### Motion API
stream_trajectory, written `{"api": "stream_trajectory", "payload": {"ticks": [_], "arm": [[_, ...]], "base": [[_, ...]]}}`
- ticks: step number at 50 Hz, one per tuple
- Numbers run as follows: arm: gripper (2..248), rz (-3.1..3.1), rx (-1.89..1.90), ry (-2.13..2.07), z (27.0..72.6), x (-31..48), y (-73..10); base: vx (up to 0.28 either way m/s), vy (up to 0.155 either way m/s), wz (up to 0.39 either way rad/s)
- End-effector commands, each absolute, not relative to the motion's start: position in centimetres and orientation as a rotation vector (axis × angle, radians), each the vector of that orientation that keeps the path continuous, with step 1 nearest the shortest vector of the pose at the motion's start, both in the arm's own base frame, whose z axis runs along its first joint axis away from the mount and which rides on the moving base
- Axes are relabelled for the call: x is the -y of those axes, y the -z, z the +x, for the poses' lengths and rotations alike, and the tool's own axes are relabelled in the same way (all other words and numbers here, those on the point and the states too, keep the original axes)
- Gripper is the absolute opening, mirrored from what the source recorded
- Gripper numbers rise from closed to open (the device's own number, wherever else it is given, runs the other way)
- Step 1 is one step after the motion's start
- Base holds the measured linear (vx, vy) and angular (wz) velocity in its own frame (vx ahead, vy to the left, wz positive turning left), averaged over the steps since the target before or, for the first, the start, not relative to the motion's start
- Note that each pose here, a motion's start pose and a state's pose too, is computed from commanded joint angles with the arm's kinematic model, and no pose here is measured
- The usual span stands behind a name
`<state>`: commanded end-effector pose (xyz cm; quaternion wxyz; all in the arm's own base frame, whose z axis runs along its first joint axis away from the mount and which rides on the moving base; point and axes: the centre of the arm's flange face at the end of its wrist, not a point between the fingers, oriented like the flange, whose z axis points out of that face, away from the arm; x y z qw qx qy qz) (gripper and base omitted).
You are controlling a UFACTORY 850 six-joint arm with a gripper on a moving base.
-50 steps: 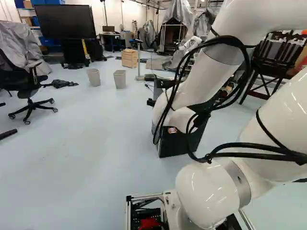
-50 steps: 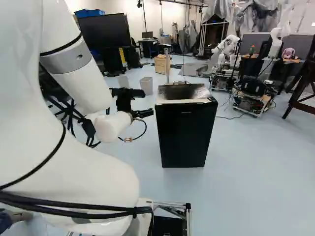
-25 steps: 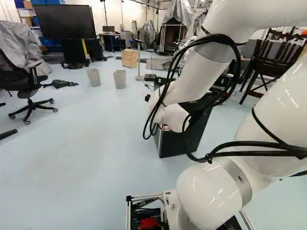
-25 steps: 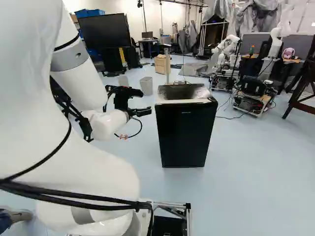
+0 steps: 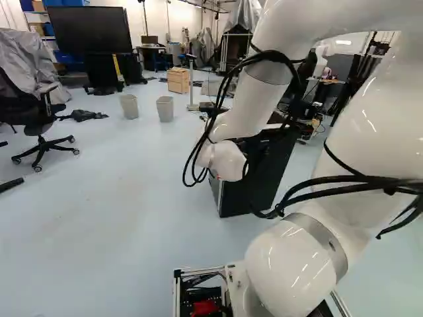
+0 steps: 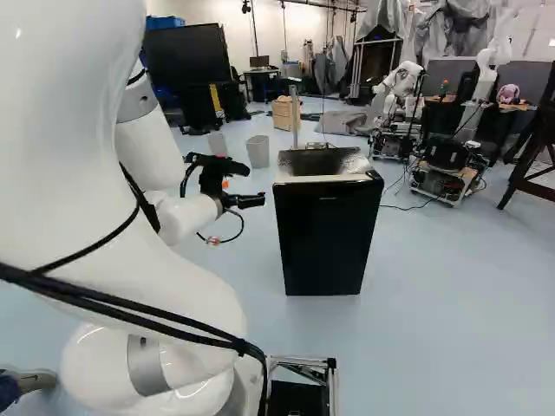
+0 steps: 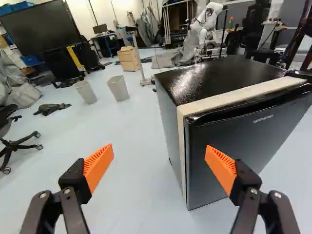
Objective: Grab a drink from the fridge
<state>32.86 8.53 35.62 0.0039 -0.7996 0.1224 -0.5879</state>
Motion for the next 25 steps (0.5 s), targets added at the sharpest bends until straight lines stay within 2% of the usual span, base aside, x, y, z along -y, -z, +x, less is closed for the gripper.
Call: {"api": "stream_trajectory", "payload": {"ticks": [25], "arm": [[247, -2.558, -0.508, 1.85, 32.8, -10.6, -33.4]], "base": [[0.0, 0.0, 0.0]]}}
